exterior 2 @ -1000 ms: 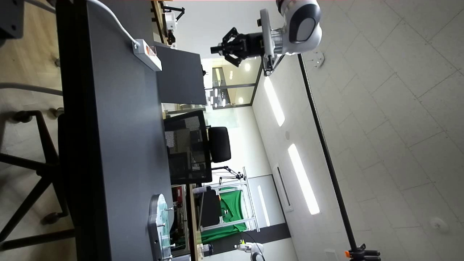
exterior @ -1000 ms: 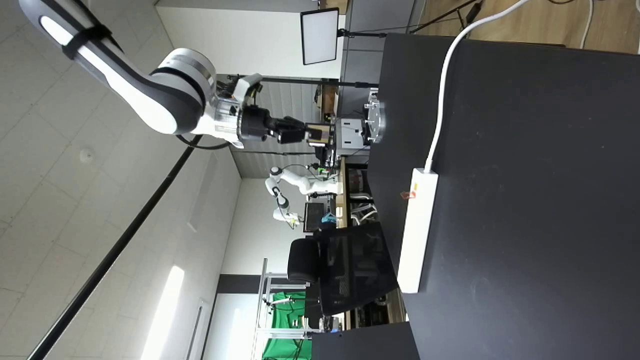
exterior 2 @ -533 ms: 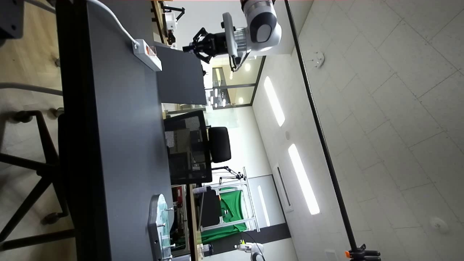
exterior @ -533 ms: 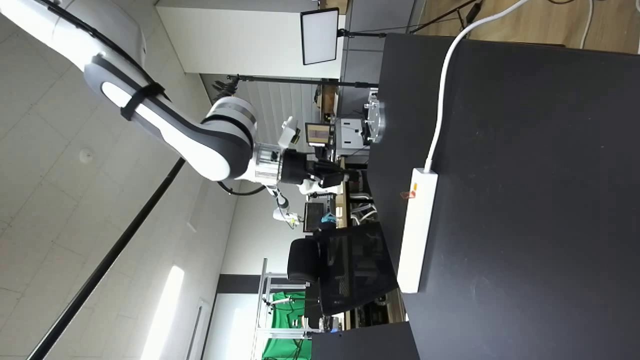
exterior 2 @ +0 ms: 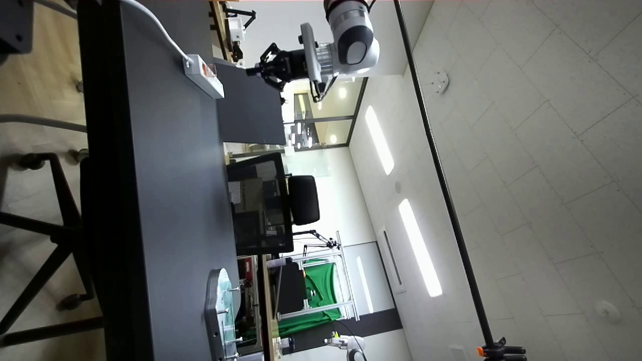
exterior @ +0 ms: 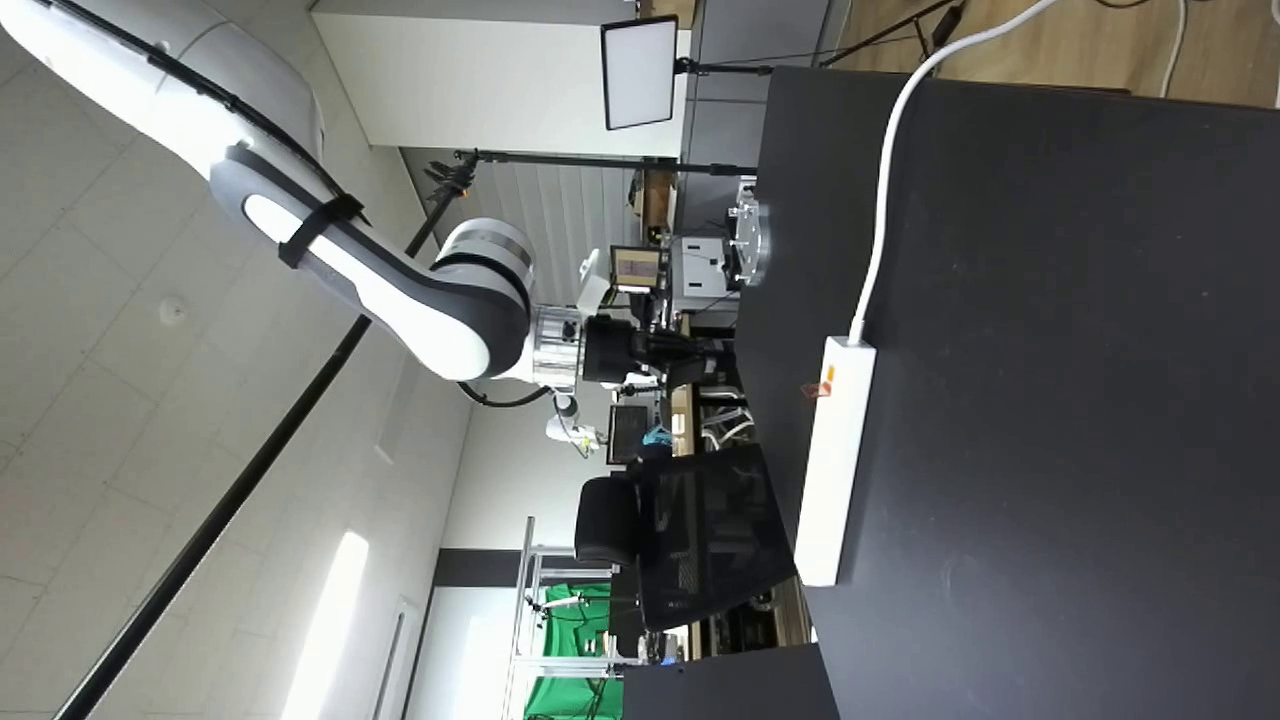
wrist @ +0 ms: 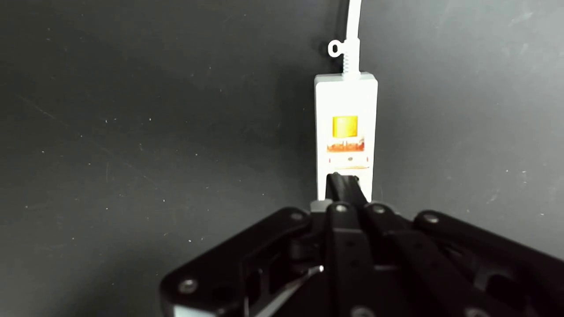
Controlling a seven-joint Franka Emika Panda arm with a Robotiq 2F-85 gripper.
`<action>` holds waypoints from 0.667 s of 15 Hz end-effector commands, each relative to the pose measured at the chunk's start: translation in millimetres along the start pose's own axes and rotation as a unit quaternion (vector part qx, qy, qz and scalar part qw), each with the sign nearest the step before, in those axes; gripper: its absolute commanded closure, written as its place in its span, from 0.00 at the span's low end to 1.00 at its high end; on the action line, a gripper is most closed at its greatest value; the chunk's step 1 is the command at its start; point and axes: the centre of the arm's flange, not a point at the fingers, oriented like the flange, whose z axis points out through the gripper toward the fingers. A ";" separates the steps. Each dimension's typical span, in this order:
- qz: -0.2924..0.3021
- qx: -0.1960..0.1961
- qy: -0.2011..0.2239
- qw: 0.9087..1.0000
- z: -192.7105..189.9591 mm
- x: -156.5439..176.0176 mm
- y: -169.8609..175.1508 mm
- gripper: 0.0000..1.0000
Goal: Turn on the adapter
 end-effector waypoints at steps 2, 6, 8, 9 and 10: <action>0.000 0.000 0.000 1.000 0.0 0.0 0.0 1.00; -0.001 -0.005 -0.009 1.000 5.8 2.5 -0.9 1.00; -0.002 -0.005 -0.017 1.000 15.7 3.5 -2.5 1.00; 0.001 -0.001 -0.018 1.000 20.0 3.2 -3.2 1.00; 0.005 0.003 -0.019 1.000 24.6 3.0 -4.7 1.00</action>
